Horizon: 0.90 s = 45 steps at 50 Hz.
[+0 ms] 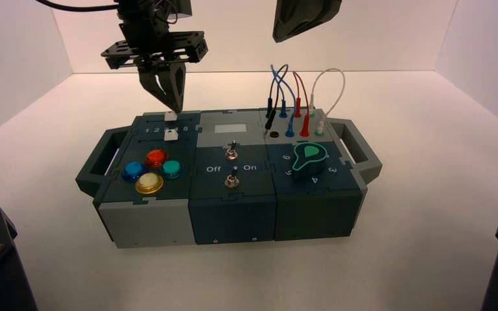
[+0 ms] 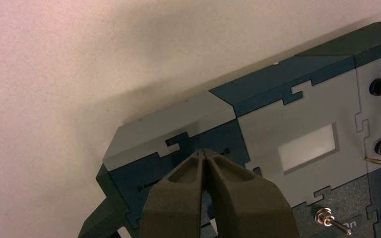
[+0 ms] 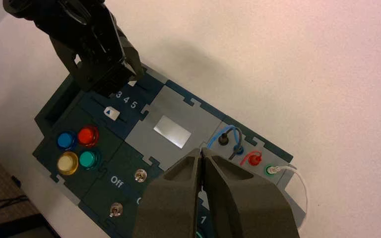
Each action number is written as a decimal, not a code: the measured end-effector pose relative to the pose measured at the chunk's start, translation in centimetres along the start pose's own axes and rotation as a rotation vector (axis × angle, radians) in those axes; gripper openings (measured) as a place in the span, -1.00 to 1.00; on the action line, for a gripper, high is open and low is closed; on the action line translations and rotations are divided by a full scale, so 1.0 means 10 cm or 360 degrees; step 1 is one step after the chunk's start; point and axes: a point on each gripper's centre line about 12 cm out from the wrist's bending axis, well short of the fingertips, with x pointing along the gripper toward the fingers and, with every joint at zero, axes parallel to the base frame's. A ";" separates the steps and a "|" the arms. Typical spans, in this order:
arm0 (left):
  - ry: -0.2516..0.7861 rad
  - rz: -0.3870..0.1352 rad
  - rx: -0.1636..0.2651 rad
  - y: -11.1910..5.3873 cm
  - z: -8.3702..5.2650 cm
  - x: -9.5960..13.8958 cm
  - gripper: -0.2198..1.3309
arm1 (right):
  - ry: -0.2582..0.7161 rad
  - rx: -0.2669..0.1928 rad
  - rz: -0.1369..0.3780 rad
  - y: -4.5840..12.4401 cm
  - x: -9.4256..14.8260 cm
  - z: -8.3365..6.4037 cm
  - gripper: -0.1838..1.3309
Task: Move the top slider to position 3.
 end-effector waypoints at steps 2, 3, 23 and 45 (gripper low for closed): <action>-0.0005 0.0000 0.0000 0.00 0.00 0.00 -0.93 | 0.0000 0.0002 -0.0001 0.00 0.00 0.00 -0.94; 0.0000 0.0000 0.0000 0.00 0.00 0.00 -0.93 | -0.0002 0.0000 0.0001 0.00 0.00 0.00 -0.94; 0.0002 0.0003 0.0004 0.00 0.00 0.00 -0.92 | 0.0000 -0.0002 0.0000 0.00 0.00 0.00 -0.94; 0.0007 0.0006 0.0010 0.00 -0.01 0.00 -0.93 | 0.0000 0.0002 -0.0001 0.00 0.00 0.00 -0.94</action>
